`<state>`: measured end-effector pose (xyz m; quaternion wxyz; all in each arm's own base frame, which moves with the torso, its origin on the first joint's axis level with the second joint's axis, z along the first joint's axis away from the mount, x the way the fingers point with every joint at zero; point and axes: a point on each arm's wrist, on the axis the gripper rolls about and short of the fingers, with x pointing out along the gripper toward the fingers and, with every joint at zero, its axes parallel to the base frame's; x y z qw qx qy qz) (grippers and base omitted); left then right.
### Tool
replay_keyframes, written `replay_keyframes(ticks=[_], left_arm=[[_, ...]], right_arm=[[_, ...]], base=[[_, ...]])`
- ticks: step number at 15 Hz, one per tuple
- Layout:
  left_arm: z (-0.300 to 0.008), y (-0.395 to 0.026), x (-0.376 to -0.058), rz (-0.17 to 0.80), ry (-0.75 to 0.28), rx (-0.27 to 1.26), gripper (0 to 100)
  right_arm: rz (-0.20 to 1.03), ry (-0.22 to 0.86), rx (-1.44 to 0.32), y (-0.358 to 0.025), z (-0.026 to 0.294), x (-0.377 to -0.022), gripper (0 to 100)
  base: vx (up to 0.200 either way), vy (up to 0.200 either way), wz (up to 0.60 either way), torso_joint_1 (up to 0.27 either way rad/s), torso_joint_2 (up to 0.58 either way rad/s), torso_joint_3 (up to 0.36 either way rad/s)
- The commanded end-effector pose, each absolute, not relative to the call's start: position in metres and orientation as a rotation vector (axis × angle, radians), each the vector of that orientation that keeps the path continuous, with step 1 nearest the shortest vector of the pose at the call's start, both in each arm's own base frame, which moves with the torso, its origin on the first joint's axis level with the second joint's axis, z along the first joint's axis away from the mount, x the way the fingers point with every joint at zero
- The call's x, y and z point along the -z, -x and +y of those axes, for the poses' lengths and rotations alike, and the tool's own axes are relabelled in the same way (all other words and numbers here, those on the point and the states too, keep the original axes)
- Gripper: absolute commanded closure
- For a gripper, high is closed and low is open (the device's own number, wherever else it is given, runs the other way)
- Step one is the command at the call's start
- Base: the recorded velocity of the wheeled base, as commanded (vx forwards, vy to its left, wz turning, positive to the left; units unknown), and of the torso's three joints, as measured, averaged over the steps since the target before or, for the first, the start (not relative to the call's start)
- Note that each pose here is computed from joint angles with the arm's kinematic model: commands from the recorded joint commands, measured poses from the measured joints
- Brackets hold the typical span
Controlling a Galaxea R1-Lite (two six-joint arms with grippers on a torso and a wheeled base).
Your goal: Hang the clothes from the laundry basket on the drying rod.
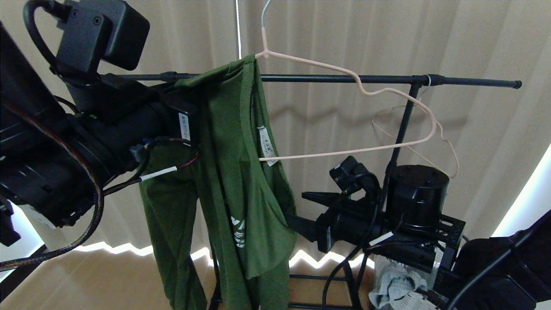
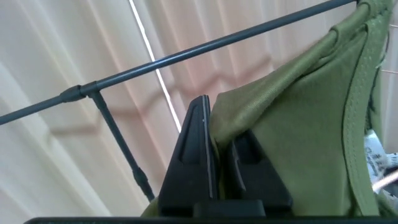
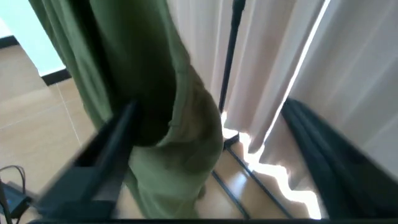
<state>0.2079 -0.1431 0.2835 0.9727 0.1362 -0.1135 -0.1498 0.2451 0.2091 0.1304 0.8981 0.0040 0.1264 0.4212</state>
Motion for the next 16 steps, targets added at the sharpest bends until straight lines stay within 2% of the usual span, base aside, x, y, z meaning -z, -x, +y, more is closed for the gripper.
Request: replay_keyframes(ticks=[1, 5, 10, 14, 16], left_arm=[[-0.142, -0.209, -0.285, -0.232, -0.274, 0.297, 100], [-0.139, -0.211, -0.284, -0.226, -0.279, 0.280, 100], [-0.111, -0.225, -0.262, -0.145, -0.414, 0.163, 100], [-0.101, -0.227, -0.246, -0.092, -0.495, 0.131, 100], [-0.091, -0.230, -0.235, -0.048, -0.568, 0.099, 100]], right_arm=[[0.279, -0.004, -0.866, -0.242, 0.204, -0.127, 100], [0.283, -0.009, -0.810, -0.241, 0.182, -0.130, 100], [0.218, -0.040, -0.628, -0.257, 0.128, -0.151, 100], [0.173, -0.048, -0.596, -0.264, 0.120, -0.163, 100], [0.132, -0.055, -0.601, -0.266, 0.121, -0.174, 100]], base=[[0.000, 0.000, 0.00, 0.000, 0.00, 0.000], [0.000, 0.000, 0.00, 0.000, 0.00, 0.000], [0.000, 0.000, 0.00, 0.000, 0.00, 0.000], [0.000, 0.000, 0.00, 0.000, 0.00, 0.000], [0.000, 0.000, 0.00, 0.000, 0.00, 0.000]])
